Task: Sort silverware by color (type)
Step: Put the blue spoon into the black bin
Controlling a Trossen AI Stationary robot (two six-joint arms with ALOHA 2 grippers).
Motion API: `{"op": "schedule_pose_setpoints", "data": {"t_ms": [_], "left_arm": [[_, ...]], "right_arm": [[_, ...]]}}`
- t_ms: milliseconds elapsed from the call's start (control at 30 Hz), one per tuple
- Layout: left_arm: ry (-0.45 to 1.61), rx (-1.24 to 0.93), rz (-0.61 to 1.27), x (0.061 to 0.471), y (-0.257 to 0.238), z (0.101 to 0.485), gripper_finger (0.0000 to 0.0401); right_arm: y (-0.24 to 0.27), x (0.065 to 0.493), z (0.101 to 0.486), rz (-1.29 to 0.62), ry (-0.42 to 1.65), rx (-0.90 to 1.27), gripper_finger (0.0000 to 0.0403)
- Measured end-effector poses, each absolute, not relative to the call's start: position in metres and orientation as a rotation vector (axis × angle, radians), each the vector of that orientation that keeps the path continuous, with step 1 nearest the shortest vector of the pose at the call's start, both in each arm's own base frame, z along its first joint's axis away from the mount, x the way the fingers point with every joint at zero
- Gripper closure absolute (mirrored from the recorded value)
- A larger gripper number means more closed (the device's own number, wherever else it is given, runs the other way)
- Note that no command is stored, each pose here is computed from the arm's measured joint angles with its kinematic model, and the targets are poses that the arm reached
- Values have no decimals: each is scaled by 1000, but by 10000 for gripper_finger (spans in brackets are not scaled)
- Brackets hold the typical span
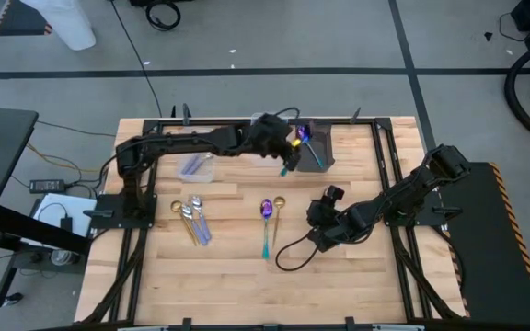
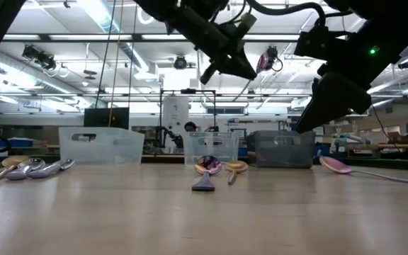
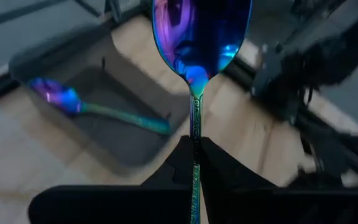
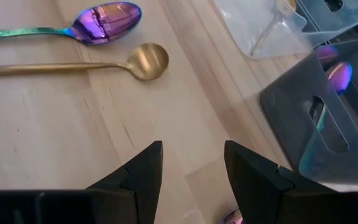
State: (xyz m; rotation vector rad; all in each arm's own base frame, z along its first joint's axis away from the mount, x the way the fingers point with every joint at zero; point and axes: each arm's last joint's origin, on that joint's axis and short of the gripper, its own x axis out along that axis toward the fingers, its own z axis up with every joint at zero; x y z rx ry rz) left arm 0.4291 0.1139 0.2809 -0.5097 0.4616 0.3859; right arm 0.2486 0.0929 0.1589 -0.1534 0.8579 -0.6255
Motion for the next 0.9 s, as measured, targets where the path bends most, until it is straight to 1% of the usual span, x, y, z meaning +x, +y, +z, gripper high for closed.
{"op": "schedule_pose_setpoints", "data": {"t_ms": [300, 533, 667, 800, 900], "left_arm": [[298, -541, 437, 441, 164, 258, 383], [138, -598, 433, 459, 186, 233, 383], [188, -603, 403, 476, 188, 226, 383], [341, -553, 400, 490, 188, 230, 383], [434, -555, 430, 494, 190, 226, 383]], "right_arm": [[89, 232, 156, -729, 926, -140, 220], [101, 218, 157, -793, 841, -151, 220], [107, 216, 158, -796, 799, -111, 220], [112, 214, 157, -789, 796, -61, 220], [114, 213, 157, -783, 794, -46, 220]]}}
